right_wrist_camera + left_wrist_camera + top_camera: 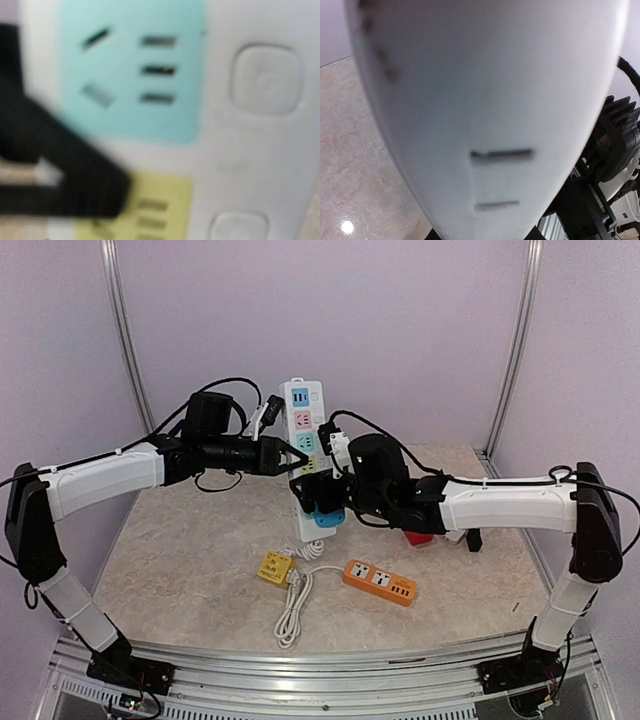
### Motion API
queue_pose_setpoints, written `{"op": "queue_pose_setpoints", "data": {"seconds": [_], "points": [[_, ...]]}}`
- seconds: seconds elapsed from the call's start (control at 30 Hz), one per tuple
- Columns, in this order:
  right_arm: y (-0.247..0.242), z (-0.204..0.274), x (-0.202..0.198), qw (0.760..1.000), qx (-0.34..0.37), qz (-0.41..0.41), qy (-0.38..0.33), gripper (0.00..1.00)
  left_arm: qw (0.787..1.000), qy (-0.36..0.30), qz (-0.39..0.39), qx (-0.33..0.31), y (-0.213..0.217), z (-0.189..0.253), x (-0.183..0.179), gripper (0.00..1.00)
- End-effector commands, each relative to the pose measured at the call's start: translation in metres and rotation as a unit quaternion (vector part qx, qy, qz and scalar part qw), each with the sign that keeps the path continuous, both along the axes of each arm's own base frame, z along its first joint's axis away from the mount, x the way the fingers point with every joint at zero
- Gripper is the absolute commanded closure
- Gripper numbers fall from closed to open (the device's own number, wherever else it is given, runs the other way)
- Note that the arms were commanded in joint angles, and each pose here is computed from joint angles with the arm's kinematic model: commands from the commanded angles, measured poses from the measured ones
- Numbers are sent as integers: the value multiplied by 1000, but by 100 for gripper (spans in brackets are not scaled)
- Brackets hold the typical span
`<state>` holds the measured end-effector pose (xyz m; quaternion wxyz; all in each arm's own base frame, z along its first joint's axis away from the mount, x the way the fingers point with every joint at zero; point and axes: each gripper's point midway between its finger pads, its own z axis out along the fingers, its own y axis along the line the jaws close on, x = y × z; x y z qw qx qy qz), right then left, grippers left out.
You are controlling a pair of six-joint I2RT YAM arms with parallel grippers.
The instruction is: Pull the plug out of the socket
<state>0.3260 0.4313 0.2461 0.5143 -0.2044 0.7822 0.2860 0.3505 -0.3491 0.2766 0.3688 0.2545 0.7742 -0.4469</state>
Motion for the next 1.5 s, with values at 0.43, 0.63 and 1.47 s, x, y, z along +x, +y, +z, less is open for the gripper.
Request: {"op": "queue_pose_setpoints", "data": {"seconds": [0.43,0.63,1.47], "points": [[-20,22,-27,991,59,120,5,5,999,0,3,-51,58,42,7,100],[-10,12,-20,979,110,156,74,13,998,17,-21,-64,59,29,-2,100],[24,9,-49,953,128,251,115,37,998,47,44,-27,74,-5,16,100]]}}
